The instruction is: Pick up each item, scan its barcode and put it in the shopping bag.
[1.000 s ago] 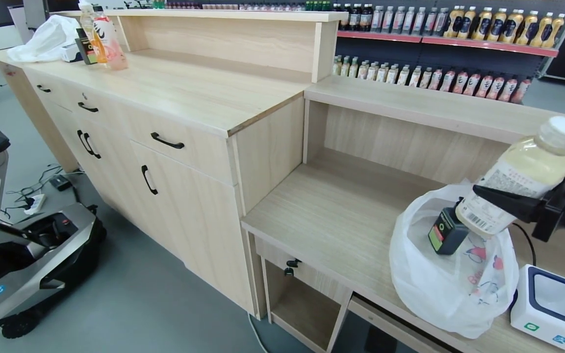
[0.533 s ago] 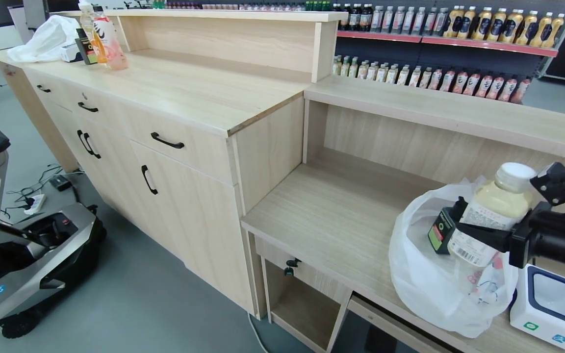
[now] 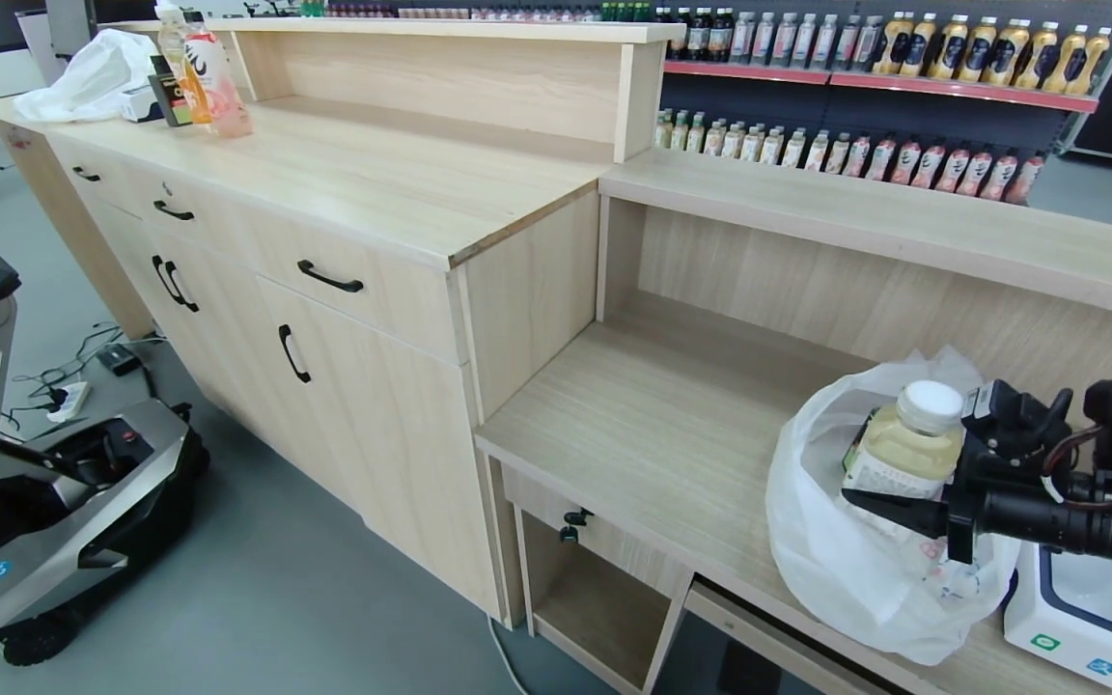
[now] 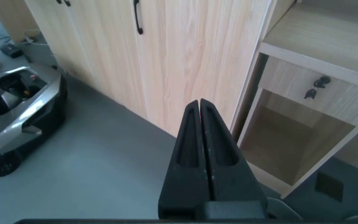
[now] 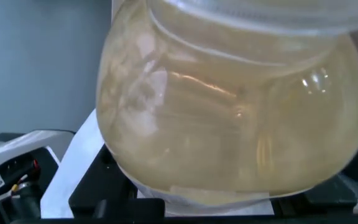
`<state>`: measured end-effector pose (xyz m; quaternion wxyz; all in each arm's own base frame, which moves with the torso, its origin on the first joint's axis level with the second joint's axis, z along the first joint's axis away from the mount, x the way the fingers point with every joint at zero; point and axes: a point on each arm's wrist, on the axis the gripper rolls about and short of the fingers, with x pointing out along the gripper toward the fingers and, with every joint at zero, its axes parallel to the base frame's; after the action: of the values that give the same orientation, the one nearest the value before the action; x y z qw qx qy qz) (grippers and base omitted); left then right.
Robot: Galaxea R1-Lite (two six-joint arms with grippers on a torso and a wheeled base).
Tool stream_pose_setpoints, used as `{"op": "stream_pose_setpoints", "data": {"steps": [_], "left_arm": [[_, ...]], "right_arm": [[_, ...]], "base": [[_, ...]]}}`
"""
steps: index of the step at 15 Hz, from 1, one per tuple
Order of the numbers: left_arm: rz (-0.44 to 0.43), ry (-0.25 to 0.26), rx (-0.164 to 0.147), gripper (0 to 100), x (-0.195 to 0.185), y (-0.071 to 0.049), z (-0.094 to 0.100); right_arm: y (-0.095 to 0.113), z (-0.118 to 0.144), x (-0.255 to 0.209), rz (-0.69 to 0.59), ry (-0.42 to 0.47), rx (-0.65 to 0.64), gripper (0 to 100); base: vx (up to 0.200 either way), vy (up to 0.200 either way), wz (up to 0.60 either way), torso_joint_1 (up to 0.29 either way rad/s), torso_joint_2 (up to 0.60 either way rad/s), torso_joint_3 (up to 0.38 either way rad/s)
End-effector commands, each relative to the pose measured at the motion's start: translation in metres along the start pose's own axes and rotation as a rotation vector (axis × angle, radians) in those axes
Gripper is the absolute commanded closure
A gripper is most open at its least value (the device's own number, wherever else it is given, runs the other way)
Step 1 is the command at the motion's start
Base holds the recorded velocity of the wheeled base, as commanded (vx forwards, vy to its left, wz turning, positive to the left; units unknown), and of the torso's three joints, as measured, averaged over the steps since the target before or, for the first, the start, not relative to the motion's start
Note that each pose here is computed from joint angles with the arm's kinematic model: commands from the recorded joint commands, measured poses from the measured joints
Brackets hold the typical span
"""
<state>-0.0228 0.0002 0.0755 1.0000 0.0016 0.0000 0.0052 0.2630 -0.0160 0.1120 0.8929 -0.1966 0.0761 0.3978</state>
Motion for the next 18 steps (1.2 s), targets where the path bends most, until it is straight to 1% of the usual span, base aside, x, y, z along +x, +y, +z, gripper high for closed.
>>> {"op": "stream_pose_setpoints", "data": {"steps": [1, 3, 5, 10, 14, 18], "left_arm": [[0.000, 0.000, 0.000, 100, 0.000, 0.000, 0.000], [0.000, 0.000, 0.000, 100, 0.000, 0.000, 0.000], [0.000, 0.000, 0.000, 100, 0.000, 0.000, 0.000], [0.000, 0.000, 0.000, 100, 0.000, 0.000, 0.000], [0.000, 0.000, 0.000, 100, 0.000, 0.000, 0.000], [0.000, 0.000, 0.000, 100, 0.000, 0.000, 0.000]], "right_arm": [[0.000, -0.020, 0.011, 0.050, 0.027, 0.032, 100], [0.000, -0.029, 0.017, 0.088, 0.021, 0.027, 100], [0.000, -0.035, 0.020, 0.097, 0.029, 0.035, 100], [-0.005, -0.045, 0.027, 0.086, 0.020, 0.022, 100], [-0.006, -0.057, 0.026, 0.080, 0.040, 0.039, 100], [-0.009, -0.063, 0.024, 0.069, 0.051, 0.052, 100]], "base": [[0.000, 0.000, 0.00, 0.000, 0.00, 0.000], [0.000, 0.000, 0.00, 0.000, 0.00, 0.000], [0.000, 0.000, 0.00, 0.000, 0.00, 0.000], [0.000, 0.000, 0.00, 0.000, 0.00, 0.000], [0.000, 0.000, 0.00, 0.000, 0.00, 0.000], [0.000, 0.000, 0.00, 0.000, 0.00, 0.000]]}}
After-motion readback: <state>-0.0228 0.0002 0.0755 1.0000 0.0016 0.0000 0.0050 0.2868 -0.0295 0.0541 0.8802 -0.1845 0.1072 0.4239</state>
